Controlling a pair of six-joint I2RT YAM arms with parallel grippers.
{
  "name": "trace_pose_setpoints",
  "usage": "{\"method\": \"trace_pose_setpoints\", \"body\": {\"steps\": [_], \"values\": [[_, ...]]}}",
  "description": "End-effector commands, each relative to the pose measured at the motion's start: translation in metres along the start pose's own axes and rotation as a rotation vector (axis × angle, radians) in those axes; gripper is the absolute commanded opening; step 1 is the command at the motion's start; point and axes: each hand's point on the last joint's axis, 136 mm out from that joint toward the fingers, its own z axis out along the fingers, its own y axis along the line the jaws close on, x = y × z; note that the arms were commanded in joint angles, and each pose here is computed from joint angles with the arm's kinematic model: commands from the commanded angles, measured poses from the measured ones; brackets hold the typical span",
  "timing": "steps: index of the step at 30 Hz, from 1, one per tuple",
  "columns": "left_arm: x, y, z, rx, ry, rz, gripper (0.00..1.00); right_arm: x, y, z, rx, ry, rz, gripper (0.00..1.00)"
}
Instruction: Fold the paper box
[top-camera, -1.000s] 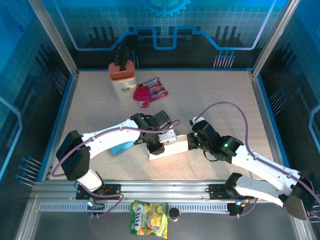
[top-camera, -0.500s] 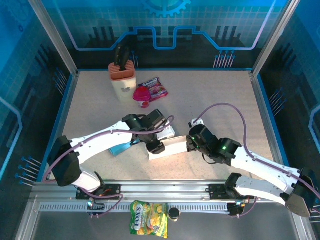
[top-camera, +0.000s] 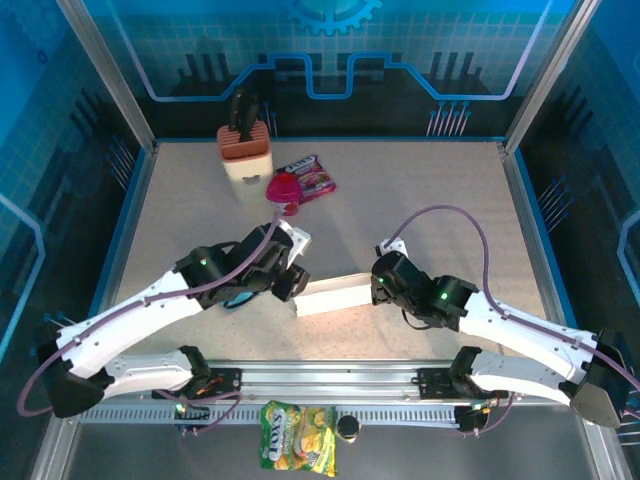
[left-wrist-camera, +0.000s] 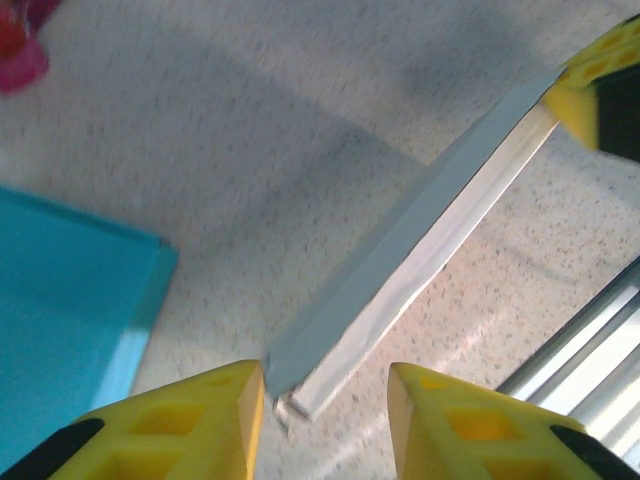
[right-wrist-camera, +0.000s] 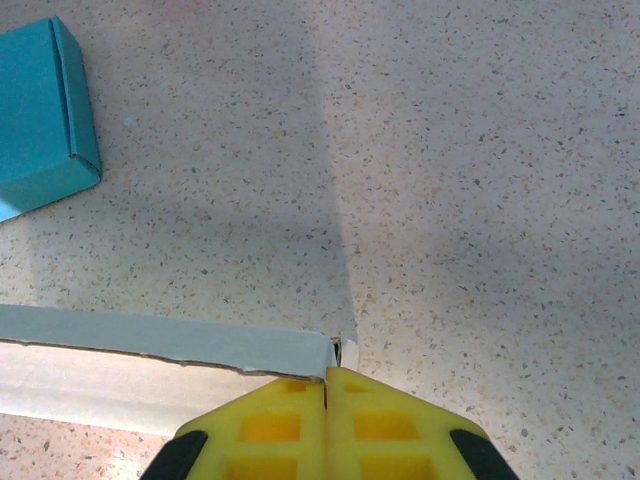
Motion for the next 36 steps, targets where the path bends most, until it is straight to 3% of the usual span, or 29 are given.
{"method": "trace_pose_setpoints", "body": {"steps": [1, 10, 23, 36], "values": [[0.048, 0.022, 0.006, -0.104, 0.134, -0.189, 0.37, 0.004, -0.001, -0.004, 0.020, 0.026, 0.000, 0.00], [0.047, 0.015, 0.021, -0.069, 0.103, -0.273, 0.29, 0.007, 0.000, -0.002, 0.024, 0.039, 0.003, 0.00], [0.039, 0.015, 0.031, -0.146, 0.094, -0.217, 0.24, 0.005, -0.002, -0.006, 0.026, 0.030, 0.000, 0.00], [0.031, 0.009, 0.036, -0.127, 0.070, -0.188, 0.15, 0.006, -0.003, -0.006, 0.025, 0.032, 0.000, 0.00]]}}
